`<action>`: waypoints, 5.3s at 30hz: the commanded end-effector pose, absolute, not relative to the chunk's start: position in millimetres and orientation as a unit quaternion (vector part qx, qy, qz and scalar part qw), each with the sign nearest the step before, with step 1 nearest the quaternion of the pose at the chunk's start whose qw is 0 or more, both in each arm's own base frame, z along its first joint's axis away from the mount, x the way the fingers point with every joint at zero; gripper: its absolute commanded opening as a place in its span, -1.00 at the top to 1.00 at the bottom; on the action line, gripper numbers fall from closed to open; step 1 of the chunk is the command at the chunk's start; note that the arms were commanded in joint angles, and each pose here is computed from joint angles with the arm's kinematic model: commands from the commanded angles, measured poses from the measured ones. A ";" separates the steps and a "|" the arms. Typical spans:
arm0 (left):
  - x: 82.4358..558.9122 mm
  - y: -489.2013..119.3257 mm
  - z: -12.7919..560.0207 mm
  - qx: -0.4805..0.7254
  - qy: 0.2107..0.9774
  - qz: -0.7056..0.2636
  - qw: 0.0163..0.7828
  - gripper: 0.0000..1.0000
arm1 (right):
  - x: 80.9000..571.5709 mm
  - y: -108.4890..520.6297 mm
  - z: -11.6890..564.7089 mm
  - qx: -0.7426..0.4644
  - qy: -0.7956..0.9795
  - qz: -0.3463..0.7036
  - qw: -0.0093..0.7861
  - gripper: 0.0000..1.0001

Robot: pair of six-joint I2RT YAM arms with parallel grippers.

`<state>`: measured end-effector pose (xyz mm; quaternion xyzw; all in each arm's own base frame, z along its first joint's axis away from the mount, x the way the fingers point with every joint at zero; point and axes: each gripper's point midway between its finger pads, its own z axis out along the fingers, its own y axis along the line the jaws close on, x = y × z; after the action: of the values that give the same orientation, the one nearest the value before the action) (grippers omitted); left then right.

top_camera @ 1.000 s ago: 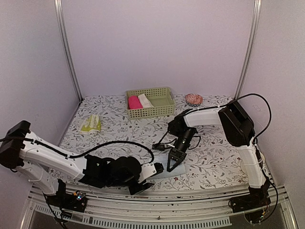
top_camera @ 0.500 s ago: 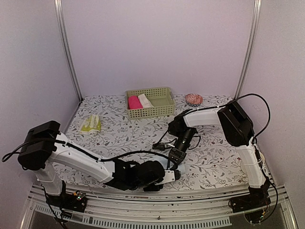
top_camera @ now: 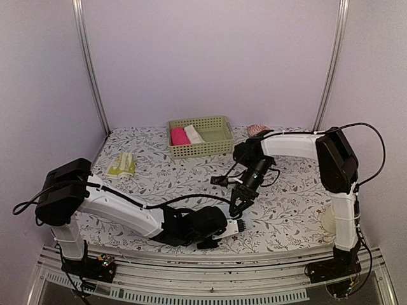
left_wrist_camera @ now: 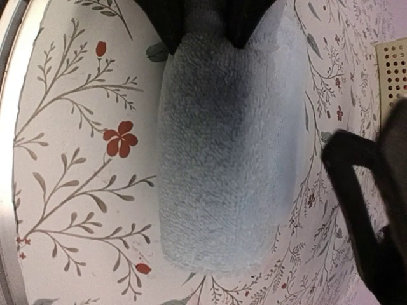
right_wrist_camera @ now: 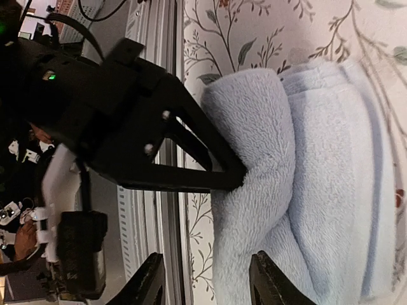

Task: Roll the towels
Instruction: Roll the towel at the center of the board, then pick up the towel from the center of the board.

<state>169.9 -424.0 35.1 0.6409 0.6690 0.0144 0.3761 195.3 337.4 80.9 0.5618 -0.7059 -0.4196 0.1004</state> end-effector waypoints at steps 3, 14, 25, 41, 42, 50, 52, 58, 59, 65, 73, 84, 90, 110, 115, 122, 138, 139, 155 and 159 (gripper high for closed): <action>161.0 -405.8 -0.9 0.634 0.734 -0.071 0.232 0.58 | 249.6 301.3 143.2 0.566 -0.725 -0.387 -0.065 0.04; 168.3 -407.8 -13.2 0.540 0.808 -0.215 0.096 0.59 | 257.9 242.8 162.5 0.585 -0.697 -0.243 -0.334 0.00; 185.0 -410.8 -3.3 0.462 0.827 -0.320 0.034 0.60 | 226.0 272.3 109.9 0.692 -0.626 -0.134 -0.335 -0.14; 200.9 -400.0 -1.1 0.446 0.832 -0.329 0.032 0.38 | 241.2 311.6 36.0 0.739 -0.601 -0.017 -0.304 -0.10; 201.9 -399.6 0.3 0.447 0.832 -0.326 0.037 0.33 | 240.3 310.8 30.5 0.741 -0.603 -0.017 -0.294 -0.01; 211.5 -383.6 34.9 0.431 0.841 -0.301 0.129 -0.08 | 204.6 304.8 0.8 0.750 -0.634 -0.092 -0.165 0.64; 208.7 -377.5 44.1 0.427 0.840 -0.293 0.162 -0.12 | 191.6 303.5 -1.3 0.749 -0.639 -0.120 -0.130 0.69; 187.7 -368.0 63.5 0.437 0.835 -0.225 0.248 -0.17 | 163.8 302.4 -5.5 0.729 -0.660 -0.179 -0.036 0.73; 184.4 -367.8 68.8 0.439 0.831 -0.212 0.267 -0.17 | 160.1 302.9 -5.9 0.726 -0.661 -0.188 -0.022 0.72; 171.8 -359.1 96.6 0.419 0.816 -0.155 0.368 -0.14 | 144.0 304.4 -4.1 0.709 -0.666 -0.226 0.049 0.73; 155.5 -346.4 110.1 0.426 0.790 -0.167 0.409 -0.12 | 140.2 314.3 3.6 0.695 -0.667 -0.256 0.083 0.73; 135.4 -371.4 98.6 0.537 0.727 -0.050 0.426 -0.15 | 145.5 316.6 3.0 0.636 -0.683 -0.322 0.156 0.74; 130.6 -389.4 82.4 0.597 0.684 0.016 0.419 -0.18 | 156.5 323.6 5.4 0.613 -0.690 -0.348 0.165 0.75; 149.4 -411.1 48.5 0.680 0.572 0.171 0.426 -0.24 | 161.3 330.4 0.7 0.519 -0.704 -0.422 0.240 0.75; 155.4 -412.5 33.8 0.690 0.558 0.194 0.419 -0.24 | 159.8 336.1 3.1 0.494 -0.707 -0.443 0.246 0.73; 161.0 -414.3 7.3 0.699 0.552 0.209 0.403 -0.22 | 163.3 347.5 17.5 0.456 -0.704 -0.490 0.238 0.67; 197.8 -395.7 -2.2 0.667 0.612 0.206 0.372 0.82 | 207.8 327.3 93.1 0.480 -0.718 -0.490 0.119 0.00; 201.5 -395.1 0.7 0.662 0.616 0.204 0.375 0.86 | 216.8 320.8 101.3 0.480 -0.724 -0.485 0.102 -0.03; 277.6 -410.8 60.7 0.579 0.683 0.142 0.422 1.00 | 265.7 231.2 156.7 0.428 -0.774 -0.459 -0.083 -0.09; 298.1 -417.4 73.9 0.560 0.698 0.123 0.428 1.00 | 257.5 221.8 152.2 0.420 -0.778 -0.458 -0.091 -0.09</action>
<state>279.2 -408.0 52.8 0.5828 0.6802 0.1570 0.4159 255.7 227.3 148.0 0.4139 -0.7807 -0.4652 -0.0526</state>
